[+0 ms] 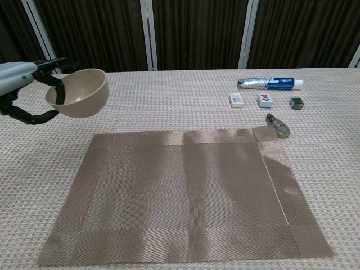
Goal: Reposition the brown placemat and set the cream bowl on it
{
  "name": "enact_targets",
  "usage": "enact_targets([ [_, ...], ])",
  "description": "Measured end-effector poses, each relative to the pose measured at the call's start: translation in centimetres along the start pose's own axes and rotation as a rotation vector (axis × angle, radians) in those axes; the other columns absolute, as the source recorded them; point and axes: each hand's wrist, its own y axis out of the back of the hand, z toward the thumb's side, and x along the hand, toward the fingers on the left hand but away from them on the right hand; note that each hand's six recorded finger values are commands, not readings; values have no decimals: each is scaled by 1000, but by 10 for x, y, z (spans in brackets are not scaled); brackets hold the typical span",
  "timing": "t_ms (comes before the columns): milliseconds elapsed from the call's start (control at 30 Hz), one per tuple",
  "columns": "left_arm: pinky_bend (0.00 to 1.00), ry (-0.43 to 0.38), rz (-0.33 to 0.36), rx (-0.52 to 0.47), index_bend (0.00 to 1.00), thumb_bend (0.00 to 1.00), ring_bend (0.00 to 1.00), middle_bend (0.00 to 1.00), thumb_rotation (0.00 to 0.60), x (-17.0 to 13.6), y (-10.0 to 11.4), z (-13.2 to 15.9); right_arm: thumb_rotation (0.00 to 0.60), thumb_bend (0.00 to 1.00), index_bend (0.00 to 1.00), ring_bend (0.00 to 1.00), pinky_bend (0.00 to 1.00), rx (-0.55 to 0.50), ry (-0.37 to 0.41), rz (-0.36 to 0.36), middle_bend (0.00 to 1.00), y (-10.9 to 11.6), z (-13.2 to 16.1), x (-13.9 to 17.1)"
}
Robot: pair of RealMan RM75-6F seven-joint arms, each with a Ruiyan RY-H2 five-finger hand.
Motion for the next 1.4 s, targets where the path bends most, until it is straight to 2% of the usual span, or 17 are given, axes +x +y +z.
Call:
enact_targets([
  [167, 0, -114, -64, -9, 652, 447, 0, 0, 600, 15, -9, 56, 600, 0, 0, 0, 0, -2, -5, -2, 0, 1, -2, 0],
  [300, 0, -176, -123, -7, 652, 446, 0, 0, 600, 27, -28, 91, 600, 0, 0, 0, 0, -3, -10, -3, 0, 2, -4, -1],
  [500, 0, -215, -188, 3, 652, 448, 0, 0, 600, 36, -55, 119, 600, 0, 0, 0, 0, -7, -12, 2, 0, 1, -5, -1],
  [700, 0, -236, -218, 16, 633, 438, 0, 0, 600, 40, -73, 133, 600, 0, 0, 0, 0, -10, -15, -2, 0, 3, -6, -1],
  [767, 0, -238, -224, 28, 486, 307, 0, 0, 600, 40, -77, 135, 600, 0, 0, 0, 0, -14, -16, -5, 0, 4, -7, -2],
  [833, 0, -237, -231, 37, 150, 59, 0, 0, 600, 40, -82, 136, 600, 0, 0, 0, 0, -15, -16, -7, 0, 5, -7, -2],
  [900, 0, -233, -239, 37, 10, 0, 0, 0, 600, 39, -85, 136, 600, 0, 0, 0, 0, -16, -15, -9, 0, 6, -7, -2],
  [1033, 0, -225, -224, 38, 0, 0, 0, 0, 600, 39, -81, 134, 600, 0, 0, 0, 0, -17, -17, -10, 0, 7, -7, -1],
  [1167, 0, -209, -168, 56, 0, 0, 0, 0, 600, 37, -66, 127, 600, 0, 0, 0, 0, -18, -22, -11, 0, 8, -9, -1],
  [1267, 0, -174, -112, 59, 0, 0, 0, 0, 600, 32, -46, 116, 600, 0, 0, 0, 0, -21, -27, -9, 0, 9, -10, -1],
  [1400, 0, -78, -31, 42, 0, 0, 0, 0, 600, 16, -15, 89, 600, 0, 0, 0, 0, -26, -26, -8, 0, 10, -11, -1],
])
